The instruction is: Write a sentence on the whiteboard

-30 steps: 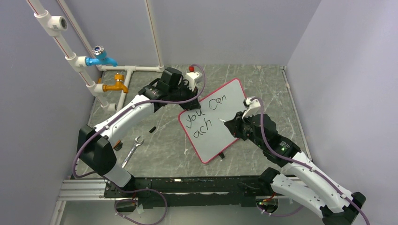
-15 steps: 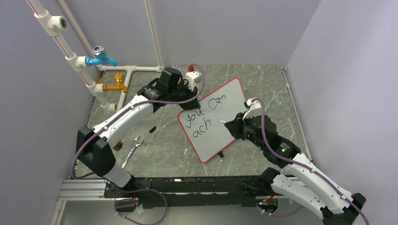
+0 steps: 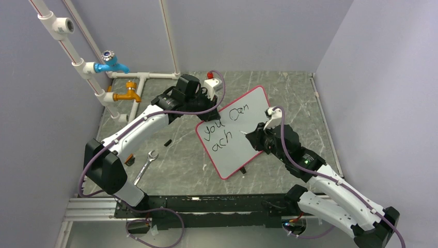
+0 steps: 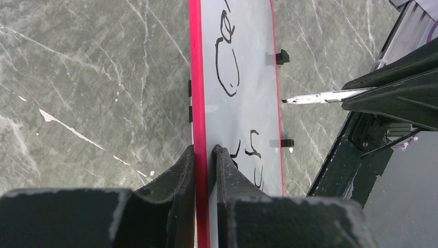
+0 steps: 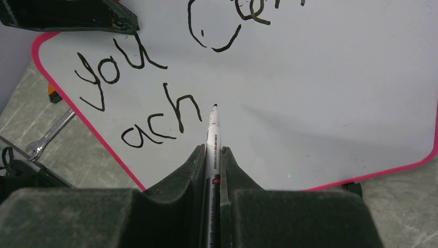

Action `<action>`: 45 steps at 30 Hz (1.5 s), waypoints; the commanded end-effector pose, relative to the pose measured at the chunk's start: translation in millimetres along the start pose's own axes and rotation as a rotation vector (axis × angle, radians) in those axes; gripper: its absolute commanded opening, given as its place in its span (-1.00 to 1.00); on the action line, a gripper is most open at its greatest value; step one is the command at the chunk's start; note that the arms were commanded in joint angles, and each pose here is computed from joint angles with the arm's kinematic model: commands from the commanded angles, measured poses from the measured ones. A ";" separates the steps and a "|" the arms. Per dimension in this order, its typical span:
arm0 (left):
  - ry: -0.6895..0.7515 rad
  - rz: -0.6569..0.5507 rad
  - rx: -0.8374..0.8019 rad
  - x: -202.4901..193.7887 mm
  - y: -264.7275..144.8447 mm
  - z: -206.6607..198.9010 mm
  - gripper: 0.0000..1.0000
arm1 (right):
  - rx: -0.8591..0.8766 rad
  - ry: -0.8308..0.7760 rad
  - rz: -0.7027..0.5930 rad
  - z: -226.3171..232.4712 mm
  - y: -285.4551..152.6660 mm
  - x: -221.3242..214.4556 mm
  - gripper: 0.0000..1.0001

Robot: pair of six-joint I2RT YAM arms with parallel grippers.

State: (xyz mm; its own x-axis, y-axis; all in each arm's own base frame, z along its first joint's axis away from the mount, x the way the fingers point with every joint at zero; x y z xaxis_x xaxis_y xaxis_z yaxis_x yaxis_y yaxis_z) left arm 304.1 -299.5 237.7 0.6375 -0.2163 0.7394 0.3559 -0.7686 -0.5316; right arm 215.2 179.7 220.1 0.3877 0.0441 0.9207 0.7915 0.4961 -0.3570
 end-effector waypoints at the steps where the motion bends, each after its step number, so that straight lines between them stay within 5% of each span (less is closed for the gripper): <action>1: 0.098 -0.099 0.053 25.8 -11.1 6.0 -1.00 | -0.017 0.002 -0.045 -1.1 8.5 11.6 -1.00; 22: 0.103 -0.103 0.057 26.5 -13.2 5.6 -1.00 | 0.039 -0.002 -0.035 12.7 34.7 10.8 -1.00; 45: 0.099 -0.097 0.057 25.6 -11.5 6.9 -1.00 | 0.038 -0.001 0.109 6.6 36.6 -43.9 -1.00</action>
State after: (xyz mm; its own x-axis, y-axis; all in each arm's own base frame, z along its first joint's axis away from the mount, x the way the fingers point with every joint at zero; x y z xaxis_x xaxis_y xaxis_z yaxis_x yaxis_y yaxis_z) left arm 307.4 -293.1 233.1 0.6481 -0.2147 0.7307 0.3726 -0.7474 -0.5500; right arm 232.5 205.7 187.1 0.4220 0.0717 0.9038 0.7539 0.5260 -0.3937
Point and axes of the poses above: each gripper's point midway between its finger pads, its own y axis out along the fingers, its own z axis along the line the jaws close on, x = y × z, the point moved 1 cm from there along -y, back along the fingers, and after that the axes turned 11 degrees about -y, right-handed, at the moved point
